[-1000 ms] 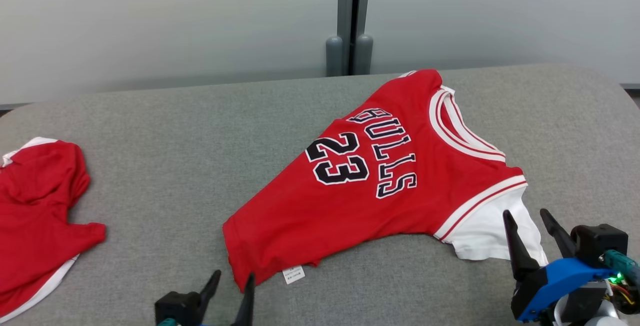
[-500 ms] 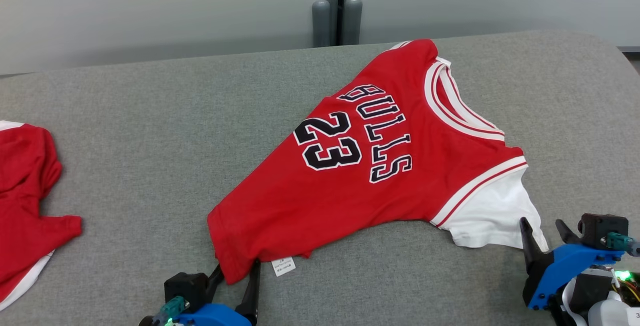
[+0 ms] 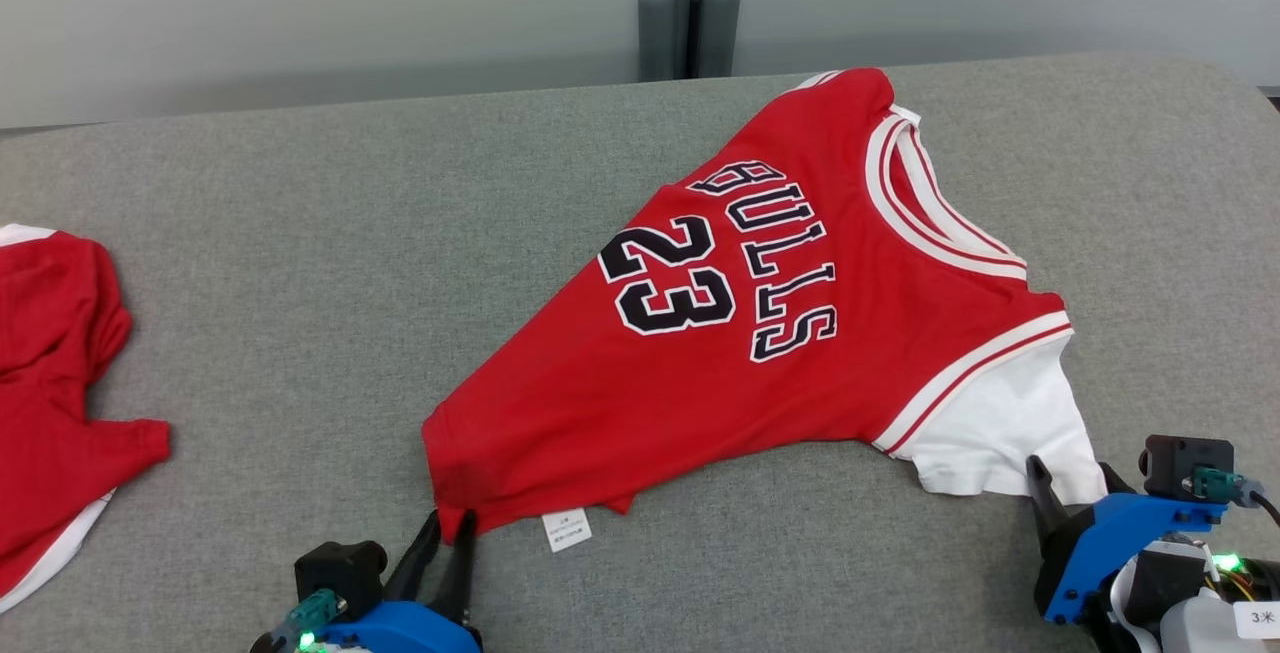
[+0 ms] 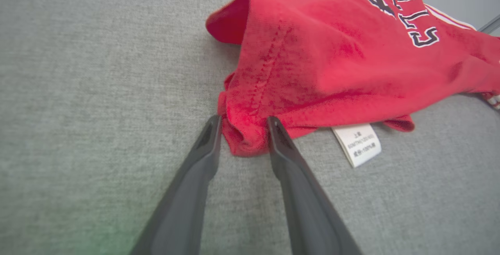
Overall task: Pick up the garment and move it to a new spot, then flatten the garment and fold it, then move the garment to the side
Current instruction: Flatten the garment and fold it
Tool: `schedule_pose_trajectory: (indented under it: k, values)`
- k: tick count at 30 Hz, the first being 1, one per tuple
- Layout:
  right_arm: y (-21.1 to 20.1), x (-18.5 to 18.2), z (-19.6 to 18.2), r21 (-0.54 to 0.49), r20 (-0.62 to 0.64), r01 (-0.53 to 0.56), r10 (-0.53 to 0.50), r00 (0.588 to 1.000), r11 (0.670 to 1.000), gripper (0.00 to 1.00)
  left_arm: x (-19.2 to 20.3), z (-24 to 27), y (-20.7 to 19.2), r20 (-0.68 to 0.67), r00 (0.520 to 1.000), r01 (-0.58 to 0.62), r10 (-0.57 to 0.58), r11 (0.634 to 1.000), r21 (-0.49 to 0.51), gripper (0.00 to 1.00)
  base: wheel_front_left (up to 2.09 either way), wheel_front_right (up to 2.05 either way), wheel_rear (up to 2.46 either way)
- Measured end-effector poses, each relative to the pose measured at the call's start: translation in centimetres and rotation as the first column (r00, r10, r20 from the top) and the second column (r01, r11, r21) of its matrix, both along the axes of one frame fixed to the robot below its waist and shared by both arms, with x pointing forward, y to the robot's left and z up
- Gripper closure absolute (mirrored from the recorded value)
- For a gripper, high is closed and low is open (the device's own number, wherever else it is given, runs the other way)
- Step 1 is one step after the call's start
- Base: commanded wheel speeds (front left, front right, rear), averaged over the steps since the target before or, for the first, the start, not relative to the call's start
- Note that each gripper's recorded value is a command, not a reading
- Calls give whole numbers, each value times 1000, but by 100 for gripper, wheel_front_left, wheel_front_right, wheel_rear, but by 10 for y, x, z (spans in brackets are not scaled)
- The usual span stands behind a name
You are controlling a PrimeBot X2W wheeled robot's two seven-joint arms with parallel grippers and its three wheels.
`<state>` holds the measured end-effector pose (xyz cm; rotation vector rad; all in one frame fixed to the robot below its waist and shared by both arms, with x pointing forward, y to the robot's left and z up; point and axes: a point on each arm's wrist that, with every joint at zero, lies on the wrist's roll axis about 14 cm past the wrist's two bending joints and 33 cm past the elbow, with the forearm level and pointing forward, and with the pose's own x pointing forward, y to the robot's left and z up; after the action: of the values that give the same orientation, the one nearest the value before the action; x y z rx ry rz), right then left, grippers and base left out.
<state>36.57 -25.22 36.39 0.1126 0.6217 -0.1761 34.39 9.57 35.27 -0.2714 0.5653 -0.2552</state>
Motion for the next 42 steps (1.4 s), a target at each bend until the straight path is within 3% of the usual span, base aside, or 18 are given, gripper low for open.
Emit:
schedule_pose_trajectory:
  k: [5, 6, 7, 13, 18, 24, 34, 40, 42]
  values:
    - [1, 0, -6, 7, -28, -1, 1, 1000, 1000, 0, 0, -4, -1, -18, 1000, 5, -5, 1000, -4, 100, 0, 0, 0]
    - [1, 1, -7, 9, -32, -1, 1, 999, 1000, 30, 0, -4, -1, -18, 1000, 6, -7, 1000, -5, 100, 0, 0, 0]
    - [2, 0, -9, 12, -45, -2, 3, 999, 1000, 100, 0, -4, -2, -19, 1000, 7, -8, 1000, -5, 100, 0, 0, 0]
    - [8, 7, 1, 48, 7, -2, 1, 1000, 999, 100, 0, 1, -5, 2, 1000, 11, -11, 1000, -21, 100, 0, 0, 0]
    - [10, 35, 58, 59, 225, -11, -2, 974, 998, 100, 15, 35, -11, 131, 991, 14, -4, 997, -71, 100, 0, 0, 0]
    - [17, 58, 159, 48, 497, -58, 26, 867, 997, 100, 50, 119, -12, 358, 934, 47, 18, 984, -174, 100, 0, 0, 0]
    - [26, 47, 315, -167, 759, -66, 171, 629, 984, 100, 78, 252, 5, 579, 810, 170, -93, 982, -80, 100, 0, 0, 0]
    - [25, 56, 348, -320, 742, -66, 293, 603, 945, 100, 95, 295, 14, 611, 778, 181, -148, 984, 8, 100, 0, 0, 0]
    - [25, 66, 353, -340, 737, -80, 318, 597, 937, 100, 106, 301, 12, 608, 784, 188, -128, 982, -35, 100, 0, 0, 0]
